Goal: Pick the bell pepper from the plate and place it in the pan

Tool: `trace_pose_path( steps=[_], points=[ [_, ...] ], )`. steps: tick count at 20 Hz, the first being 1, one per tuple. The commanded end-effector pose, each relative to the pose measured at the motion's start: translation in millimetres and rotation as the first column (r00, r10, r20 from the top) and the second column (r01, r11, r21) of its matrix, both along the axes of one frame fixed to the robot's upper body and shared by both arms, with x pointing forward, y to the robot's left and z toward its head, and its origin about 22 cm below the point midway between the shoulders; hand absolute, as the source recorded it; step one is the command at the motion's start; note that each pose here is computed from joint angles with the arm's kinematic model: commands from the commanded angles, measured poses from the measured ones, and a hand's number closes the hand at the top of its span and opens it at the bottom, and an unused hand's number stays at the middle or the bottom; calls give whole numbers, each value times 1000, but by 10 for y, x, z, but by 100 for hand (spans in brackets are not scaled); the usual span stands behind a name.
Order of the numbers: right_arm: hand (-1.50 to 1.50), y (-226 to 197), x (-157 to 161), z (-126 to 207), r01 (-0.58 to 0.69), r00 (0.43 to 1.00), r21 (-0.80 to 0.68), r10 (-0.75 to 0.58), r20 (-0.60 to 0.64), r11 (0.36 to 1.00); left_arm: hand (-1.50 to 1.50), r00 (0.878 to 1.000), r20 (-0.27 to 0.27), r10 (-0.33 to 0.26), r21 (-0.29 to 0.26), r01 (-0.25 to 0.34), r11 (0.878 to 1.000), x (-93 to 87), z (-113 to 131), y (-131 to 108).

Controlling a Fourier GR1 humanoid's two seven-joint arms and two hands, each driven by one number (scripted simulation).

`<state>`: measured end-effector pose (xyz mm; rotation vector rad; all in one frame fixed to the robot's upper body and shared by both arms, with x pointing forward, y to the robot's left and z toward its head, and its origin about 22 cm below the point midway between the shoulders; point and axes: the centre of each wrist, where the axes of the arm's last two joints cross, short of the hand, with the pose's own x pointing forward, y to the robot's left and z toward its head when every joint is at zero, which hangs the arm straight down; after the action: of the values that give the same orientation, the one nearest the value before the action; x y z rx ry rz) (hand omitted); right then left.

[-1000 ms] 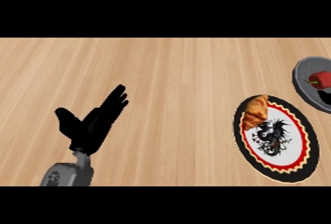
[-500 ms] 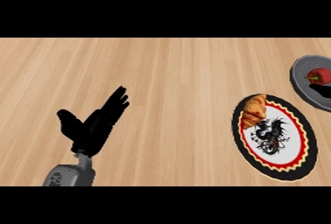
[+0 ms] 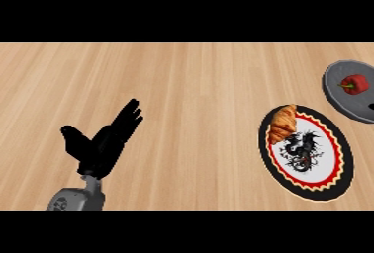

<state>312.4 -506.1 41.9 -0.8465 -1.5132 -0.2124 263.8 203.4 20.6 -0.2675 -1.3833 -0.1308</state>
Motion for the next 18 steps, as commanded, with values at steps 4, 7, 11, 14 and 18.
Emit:
trace_pose_path(
  steps=[4, 7, 11, 14, 18],
  points=[
    [-150, -328, -455, -109, -152, 988, 78, 150, 37, 985, 0, 1000, 1, -2, -21, 2, 1000, -42, -4, -55],
    [-150, -378, -642, -246, -222, 975, 106, 220, 29, 969, 0, 999, 13, 31, 8, -32, 999, 58, 81, 30],
    [-150, -488, -797, -234, -224, 974, 106, 218, 66, 969, 0, 1000, -7, 16, -8, -16, 1000, -22, -112, 93],
    [-150, -604, -871, -115, -261, 965, 110, 256, 57, 959, 0, 1000, -14, 8, 8, -8, 1000, 37, 17, 70],
    [-150, -703, -1041, -110, -280, 960, 103, 277, 48, 954, 0, 1000, -12, 2, -10, -2, 1000, -4, 48, -13]
  ],
)
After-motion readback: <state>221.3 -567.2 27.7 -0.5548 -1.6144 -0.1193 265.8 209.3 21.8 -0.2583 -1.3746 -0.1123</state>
